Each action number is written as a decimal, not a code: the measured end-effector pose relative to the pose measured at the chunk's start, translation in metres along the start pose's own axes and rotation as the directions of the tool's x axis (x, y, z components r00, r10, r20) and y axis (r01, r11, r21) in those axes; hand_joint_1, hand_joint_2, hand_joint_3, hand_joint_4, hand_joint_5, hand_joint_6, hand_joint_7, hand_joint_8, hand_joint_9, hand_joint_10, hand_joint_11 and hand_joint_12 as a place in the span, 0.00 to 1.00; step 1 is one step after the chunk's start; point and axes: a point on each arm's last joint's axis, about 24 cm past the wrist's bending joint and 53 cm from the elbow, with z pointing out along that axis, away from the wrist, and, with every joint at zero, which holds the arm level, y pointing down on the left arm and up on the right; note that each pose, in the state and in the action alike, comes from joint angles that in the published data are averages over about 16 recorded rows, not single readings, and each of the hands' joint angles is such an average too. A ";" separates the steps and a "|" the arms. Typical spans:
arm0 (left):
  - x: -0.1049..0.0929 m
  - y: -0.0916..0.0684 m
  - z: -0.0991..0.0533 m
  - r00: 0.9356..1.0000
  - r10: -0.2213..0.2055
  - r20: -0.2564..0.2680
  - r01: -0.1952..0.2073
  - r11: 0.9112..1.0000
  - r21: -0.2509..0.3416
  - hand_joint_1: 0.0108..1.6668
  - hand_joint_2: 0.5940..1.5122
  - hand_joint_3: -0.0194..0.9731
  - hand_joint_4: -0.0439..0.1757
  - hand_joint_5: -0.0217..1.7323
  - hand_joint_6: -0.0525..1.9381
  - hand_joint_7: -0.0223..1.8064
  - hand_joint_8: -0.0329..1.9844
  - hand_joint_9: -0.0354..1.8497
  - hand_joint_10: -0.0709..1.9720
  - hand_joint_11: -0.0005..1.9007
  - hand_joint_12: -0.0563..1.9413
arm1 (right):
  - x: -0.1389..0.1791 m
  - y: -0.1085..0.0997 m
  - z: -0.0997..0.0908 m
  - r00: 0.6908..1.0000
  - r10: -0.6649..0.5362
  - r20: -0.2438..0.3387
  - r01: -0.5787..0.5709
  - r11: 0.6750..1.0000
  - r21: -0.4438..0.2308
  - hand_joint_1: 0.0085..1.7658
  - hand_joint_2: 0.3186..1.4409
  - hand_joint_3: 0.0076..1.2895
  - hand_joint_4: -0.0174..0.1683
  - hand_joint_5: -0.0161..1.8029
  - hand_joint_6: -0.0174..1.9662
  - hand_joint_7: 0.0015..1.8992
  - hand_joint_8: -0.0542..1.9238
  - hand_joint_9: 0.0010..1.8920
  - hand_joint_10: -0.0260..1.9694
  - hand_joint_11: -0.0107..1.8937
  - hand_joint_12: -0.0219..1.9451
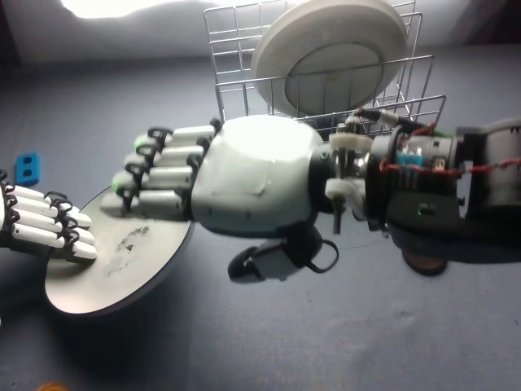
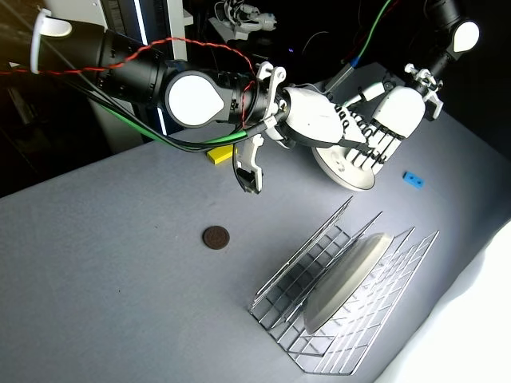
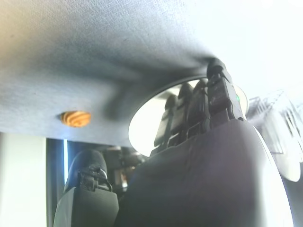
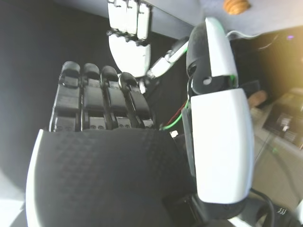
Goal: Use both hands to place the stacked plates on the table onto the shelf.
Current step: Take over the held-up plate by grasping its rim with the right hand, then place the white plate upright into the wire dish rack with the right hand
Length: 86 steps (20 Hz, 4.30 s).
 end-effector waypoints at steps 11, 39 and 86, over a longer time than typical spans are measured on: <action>0.000 0.001 0.000 1.000 -0.030 0.004 0.030 1.000 0.005 0.01 0.59 0.02 0.20 0.01 0.03 0.02 0.01 0.00 0.01 0.01 0.02 | 0.035 0.010 0.022 0.998 -0.063 -0.018 0.062 0.997 -0.035 0.60 0.67 0.00 0.11 0.02 0.03 0.01 0.03 0.01 0.02 0.01 0.00; -0.003 0.001 0.001 0.999 -0.032 0.006 0.032 0.999 0.006 0.01 0.58 0.02 0.17 0.01 0.03 0.02 0.01 0.00 0.01 0.02 0.02 | 0.039 -0.022 0.080 0.997 -0.040 0.060 0.040 0.999 0.003 0.62 0.65 0.00 0.07 0.41 0.15 0.43 0.10 0.48 0.06 0.34 0.60; -0.135 -0.080 -0.060 0.845 0.395 0.360 -0.421 0.907 -0.006 0.01 0.58 0.02 0.22 0.02 0.03 0.02 0.01 0.03 0.04 0.01 0.04 | -0.003 0.003 -0.036 0.991 -0.128 0.041 0.127 0.992 0.012 0.66 0.58 0.00 0.16 0.53 0.44 0.59 0.38 0.71 0.01 0.52 0.57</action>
